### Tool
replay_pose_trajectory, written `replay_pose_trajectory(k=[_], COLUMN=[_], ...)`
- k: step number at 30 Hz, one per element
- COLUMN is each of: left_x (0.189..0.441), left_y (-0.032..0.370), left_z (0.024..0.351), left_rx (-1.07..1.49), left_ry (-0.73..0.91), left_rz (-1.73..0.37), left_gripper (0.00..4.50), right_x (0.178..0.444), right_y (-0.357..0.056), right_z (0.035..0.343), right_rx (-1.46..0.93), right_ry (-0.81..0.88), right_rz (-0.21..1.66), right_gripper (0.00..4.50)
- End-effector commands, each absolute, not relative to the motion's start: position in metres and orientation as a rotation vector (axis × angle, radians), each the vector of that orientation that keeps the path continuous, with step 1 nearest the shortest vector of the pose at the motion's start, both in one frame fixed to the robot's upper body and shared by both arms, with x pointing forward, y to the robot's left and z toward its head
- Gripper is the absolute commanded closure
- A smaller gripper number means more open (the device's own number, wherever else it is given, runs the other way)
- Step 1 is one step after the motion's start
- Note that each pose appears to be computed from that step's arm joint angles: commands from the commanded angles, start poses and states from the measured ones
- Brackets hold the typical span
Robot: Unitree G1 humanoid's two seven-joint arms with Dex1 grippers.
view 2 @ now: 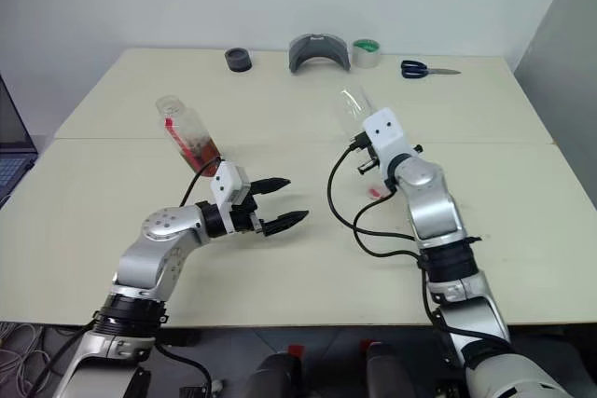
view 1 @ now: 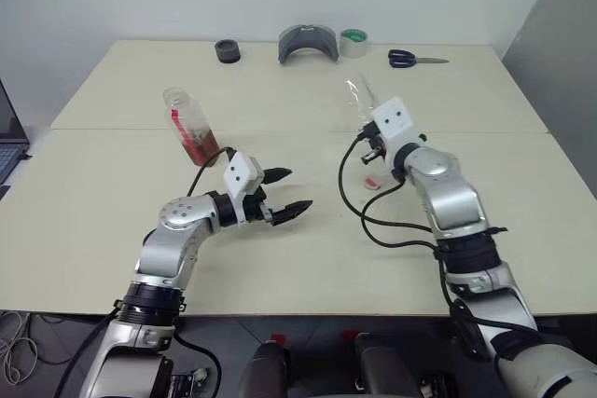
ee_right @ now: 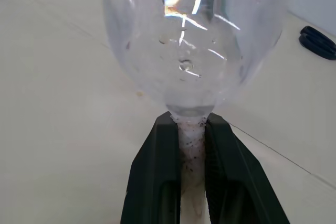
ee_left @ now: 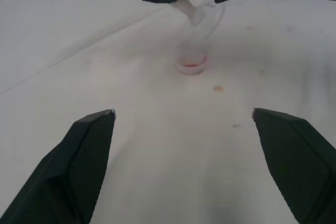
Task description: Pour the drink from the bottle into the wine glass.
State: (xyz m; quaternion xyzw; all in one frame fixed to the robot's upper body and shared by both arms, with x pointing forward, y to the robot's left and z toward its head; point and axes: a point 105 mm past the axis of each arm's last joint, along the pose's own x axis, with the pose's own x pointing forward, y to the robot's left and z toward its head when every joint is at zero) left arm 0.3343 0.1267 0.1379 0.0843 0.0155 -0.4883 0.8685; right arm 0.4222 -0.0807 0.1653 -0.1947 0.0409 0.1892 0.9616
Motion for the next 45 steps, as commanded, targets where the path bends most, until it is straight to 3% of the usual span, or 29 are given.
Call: replay_pose_trajectory(k=[1,5,12,21,27,35,45], left_x=[0.331,0.329,0.329,0.334,0.321,0.310,0.313], left_y=[0.129,0.137,0.145,0.170,0.172,0.172,0.174], left_z=[0.157,0.157,0.158,0.161,0.160,0.153,0.151], left_rx=[0.177,0.172,0.179,0.164,0.131,0.141,0.159], left_ry=[-0.026,-0.014,-0.004,0.012,0.071,0.115,0.116], left_rz=[-1.033,-1.009,-0.993,-0.898,-0.943,-0.978,-0.966], left_gripper=[0.00,0.00,0.00,0.00,0.00,0.00,0.00], right_x=[0.426,0.417,0.406,0.380,0.374,0.359,0.342], right_y=[-0.064,-0.041,-0.019,0.030,0.033,0.013,0.008], right_z=[0.195,0.199,0.205,0.173,0.136,0.109,0.093], right_rx=[-0.275,-0.077,-0.027,0.118,0.099,0.071,-0.033], right_ry=[-0.086,-0.175,-0.247,-0.224,-0.134,-0.071,-0.050], right_rz=[0.381,0.412,0.450,0.631,0.666,0.692,0.740], right_gripper=[4.23,4.23,4.23,4.23,4.23,4.23,4.23])
